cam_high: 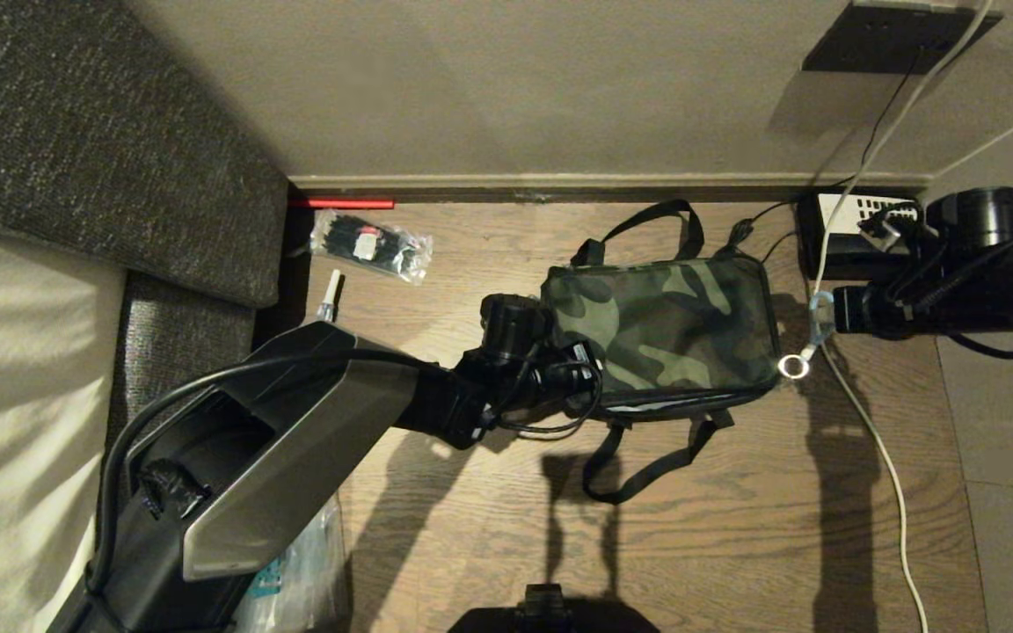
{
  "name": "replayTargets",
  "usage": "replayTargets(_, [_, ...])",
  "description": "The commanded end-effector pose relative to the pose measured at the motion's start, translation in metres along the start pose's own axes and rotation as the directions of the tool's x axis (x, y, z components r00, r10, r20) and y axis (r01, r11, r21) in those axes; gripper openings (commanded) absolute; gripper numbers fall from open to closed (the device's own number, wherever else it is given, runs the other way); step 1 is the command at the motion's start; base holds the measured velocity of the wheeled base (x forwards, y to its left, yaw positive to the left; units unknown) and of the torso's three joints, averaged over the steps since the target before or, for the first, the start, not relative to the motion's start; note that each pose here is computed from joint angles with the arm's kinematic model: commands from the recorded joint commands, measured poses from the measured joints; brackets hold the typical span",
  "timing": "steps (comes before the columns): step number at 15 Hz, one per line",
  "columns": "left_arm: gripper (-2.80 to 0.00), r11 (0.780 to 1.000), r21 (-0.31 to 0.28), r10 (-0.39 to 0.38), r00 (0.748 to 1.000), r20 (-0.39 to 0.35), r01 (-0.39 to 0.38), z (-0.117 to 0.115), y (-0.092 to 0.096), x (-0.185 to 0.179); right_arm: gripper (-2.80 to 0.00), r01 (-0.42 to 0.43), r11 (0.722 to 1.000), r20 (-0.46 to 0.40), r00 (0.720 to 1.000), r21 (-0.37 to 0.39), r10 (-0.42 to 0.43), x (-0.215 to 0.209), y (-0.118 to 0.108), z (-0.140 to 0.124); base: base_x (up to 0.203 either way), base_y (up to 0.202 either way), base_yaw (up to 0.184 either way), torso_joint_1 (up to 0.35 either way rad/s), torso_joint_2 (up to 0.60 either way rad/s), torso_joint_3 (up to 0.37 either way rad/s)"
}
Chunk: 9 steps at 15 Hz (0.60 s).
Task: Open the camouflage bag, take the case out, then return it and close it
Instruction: Open the top of the storage box
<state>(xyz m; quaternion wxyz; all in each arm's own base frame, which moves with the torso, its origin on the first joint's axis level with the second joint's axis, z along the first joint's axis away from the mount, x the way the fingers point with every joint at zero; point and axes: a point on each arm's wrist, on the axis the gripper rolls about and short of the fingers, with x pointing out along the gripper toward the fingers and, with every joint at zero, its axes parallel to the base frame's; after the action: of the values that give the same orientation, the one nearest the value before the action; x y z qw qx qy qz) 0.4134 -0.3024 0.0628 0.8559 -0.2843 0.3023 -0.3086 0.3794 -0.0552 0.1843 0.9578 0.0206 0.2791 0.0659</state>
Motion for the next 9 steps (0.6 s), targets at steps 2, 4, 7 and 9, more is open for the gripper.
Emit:
replayTargets(2, [-2.8, 1.0, -0.004, -0.001, 1.0, 0.0, 0.001, -0.001, 0.0, 0.0, -2.8, 0.008, 1.0, -0.018, 1.0, 0.02, -0.008, 0.006, -0.009, 0.007, 0.0, 0.0, 0.0, 0.0, 0.0, 0.0])
replayTargets(4, [-2.8, 1.0, -0.005, 0.003, 1.0, -0.002, -0.003, -0.001, 0.002, 0.001, -2.8, 0.009, 1.0, 0.006, 1.0, 0.014, -0.009, 0.004, -0.009, 0.016, 0.0, 0.0, 0.0, 0.0, 0.0, 0.0])
replayTargets(7, [-2.8, 1.0, -0.006, 0.005, 1.0, -0.006, -0.005, -0.003, 0.004, 0.002, -2.8, 0.005, 1.0, 0.016, 1.0, 0.01, -0.005, 0.0, -0.008, 0.027, 0.0, 0.0, 0.0, 0.0, 0.0, 0.0])
replayTargets(9, [-2.8, 1.0, -0.007, 0.007, 1.0, -0.007, -0.007, -0.003, 0.004, 0.002, -2.8, 0.002, 1.0, 0.019, 1.0, 0.01, -0.002, -0.006, -0.008, 0.036, 0.0, 0.0, 0.0, 0.0, 0.0, 0.0])
